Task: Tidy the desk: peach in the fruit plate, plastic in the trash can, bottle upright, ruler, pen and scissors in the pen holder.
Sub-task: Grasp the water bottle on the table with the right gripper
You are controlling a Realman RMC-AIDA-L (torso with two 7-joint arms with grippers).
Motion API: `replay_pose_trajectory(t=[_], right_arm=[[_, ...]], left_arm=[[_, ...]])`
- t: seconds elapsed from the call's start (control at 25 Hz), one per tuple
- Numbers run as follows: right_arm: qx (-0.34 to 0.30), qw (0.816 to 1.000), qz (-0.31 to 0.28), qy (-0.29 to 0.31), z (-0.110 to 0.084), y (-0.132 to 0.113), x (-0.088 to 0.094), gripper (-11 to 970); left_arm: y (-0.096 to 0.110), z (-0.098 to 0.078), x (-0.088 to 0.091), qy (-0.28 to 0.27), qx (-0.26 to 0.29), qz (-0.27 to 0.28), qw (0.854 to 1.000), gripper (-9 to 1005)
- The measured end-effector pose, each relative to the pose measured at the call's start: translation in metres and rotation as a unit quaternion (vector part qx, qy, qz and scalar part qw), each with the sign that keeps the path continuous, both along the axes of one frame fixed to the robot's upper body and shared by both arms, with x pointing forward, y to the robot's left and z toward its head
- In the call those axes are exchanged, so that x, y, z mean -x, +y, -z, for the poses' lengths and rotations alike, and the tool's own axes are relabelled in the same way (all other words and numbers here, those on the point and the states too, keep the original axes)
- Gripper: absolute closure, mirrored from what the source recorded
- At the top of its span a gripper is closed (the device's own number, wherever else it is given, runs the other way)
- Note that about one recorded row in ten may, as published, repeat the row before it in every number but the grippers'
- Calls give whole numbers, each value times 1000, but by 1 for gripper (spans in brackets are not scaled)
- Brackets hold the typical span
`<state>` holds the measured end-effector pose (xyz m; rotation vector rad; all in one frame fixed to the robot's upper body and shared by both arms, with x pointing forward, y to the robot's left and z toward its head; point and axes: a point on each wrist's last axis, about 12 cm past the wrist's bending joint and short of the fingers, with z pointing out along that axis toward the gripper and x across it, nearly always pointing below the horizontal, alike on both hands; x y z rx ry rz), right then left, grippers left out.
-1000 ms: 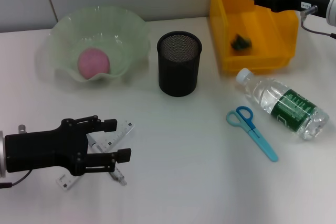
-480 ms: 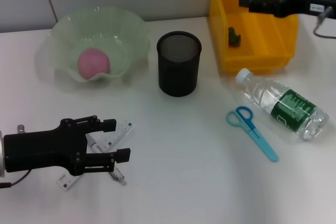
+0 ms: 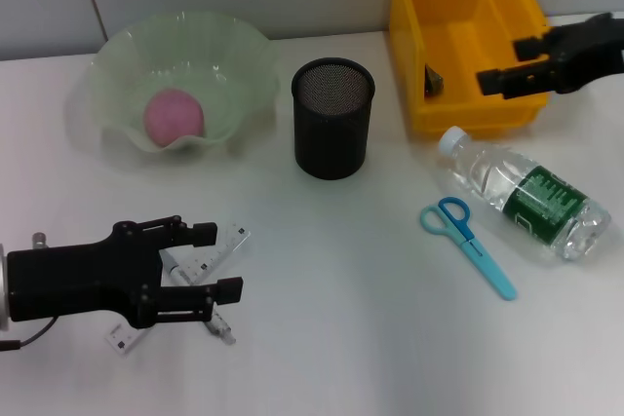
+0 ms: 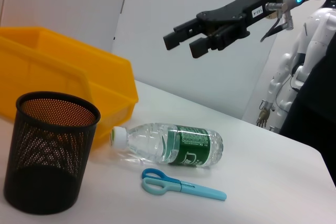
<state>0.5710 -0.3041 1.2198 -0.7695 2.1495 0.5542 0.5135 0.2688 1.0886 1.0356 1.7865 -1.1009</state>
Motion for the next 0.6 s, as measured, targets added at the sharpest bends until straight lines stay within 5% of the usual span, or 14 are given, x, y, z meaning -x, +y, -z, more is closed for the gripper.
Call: replay_pose_trajectory(t=[0.24,0.6], right_arm=[[62,995,19,76,-6,-4,3,172],[185,966,14,178,11,12,-5,173]], left_arm=[[1,-1,1,1,0,3,1000,150],[1,-2,1,0,1,8,1000,149]])
